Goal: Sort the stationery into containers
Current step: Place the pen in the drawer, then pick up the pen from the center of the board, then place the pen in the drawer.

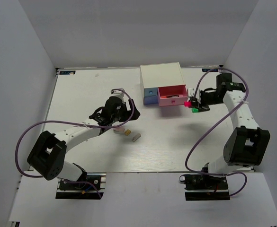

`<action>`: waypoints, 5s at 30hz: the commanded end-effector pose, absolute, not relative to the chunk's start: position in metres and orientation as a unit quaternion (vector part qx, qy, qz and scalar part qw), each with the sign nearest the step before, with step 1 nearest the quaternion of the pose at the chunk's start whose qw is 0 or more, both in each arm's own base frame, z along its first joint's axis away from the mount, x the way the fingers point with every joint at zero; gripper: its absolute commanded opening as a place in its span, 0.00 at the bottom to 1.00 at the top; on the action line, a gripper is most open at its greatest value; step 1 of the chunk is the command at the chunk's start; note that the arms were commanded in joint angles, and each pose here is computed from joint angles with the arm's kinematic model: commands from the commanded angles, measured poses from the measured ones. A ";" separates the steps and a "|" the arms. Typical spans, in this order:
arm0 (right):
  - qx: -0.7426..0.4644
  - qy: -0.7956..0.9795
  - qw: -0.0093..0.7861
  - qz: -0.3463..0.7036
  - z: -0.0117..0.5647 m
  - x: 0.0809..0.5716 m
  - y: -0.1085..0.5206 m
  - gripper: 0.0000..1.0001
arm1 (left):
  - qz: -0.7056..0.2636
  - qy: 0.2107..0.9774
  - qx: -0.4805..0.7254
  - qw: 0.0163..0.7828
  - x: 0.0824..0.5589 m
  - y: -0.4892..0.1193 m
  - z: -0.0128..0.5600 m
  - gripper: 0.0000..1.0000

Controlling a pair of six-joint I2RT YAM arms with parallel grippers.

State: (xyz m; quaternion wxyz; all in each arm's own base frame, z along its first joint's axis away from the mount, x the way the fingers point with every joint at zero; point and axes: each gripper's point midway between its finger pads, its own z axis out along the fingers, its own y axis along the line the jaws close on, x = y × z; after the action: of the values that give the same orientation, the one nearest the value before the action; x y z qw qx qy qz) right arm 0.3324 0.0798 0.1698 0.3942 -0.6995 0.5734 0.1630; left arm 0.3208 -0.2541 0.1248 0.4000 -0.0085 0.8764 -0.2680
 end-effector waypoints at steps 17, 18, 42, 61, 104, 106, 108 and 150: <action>-0.644 0.522 0.538 0.152 0.251 0.417 0.171 0.34 | -0.303 0.869 0.007 0.390 0.321 -0.269 0.128 1.00; -0.645 0.522 0.537 0.155 0.250 0.418 0.172 0.43 | -0.303 0.869 0.007 0.390 0.321 -0.269 0.128 1.00; -0.524 0.687 0.500 0.061 0.228 0.433 0.035 0.16 | -0.302 0.874 0.009 0.381 0.318 -0.269 0.120 1.00; -0.670 0.681 0.282 0.082 0.070 0.423 -0.019 0.87 | -0.309 0.874 0.014 0.376 0.317 -0.272 0.121 1.00; -0.580 0.612 0.534 0.058 0.235 0.435 0.047 0.19 | -0.176 0.929 -0.063 0.321 0.313 -0.230 0.068 0.97; -0.604 0.572 0.549 0.079 0.247 0.425 0.067 0.22 | -0.176 0.929 -0.063 0.321 0.313 -0.230 0.068 0.97; -0.620 0.552 0.549 0.097 0.249 0.418 0.085 0.24 | -0.176 0.929 -0.063 0.321 0.313 -0.230 0.068 0.97; -0.693 0.503 0.420 0.301 0.198 0.353 0.183 0.00 | -0.196 0.896 -0.071 0.391 0.315 -0.215 0.102 0.97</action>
State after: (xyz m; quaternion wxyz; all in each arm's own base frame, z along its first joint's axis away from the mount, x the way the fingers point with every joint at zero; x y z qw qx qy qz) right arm 0.3672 0.1839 0.2090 0.4572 -0.6699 0.5084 0.2893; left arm 0.3092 -0.2167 0.0827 0.3630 -0.0686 0.9104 -0.1862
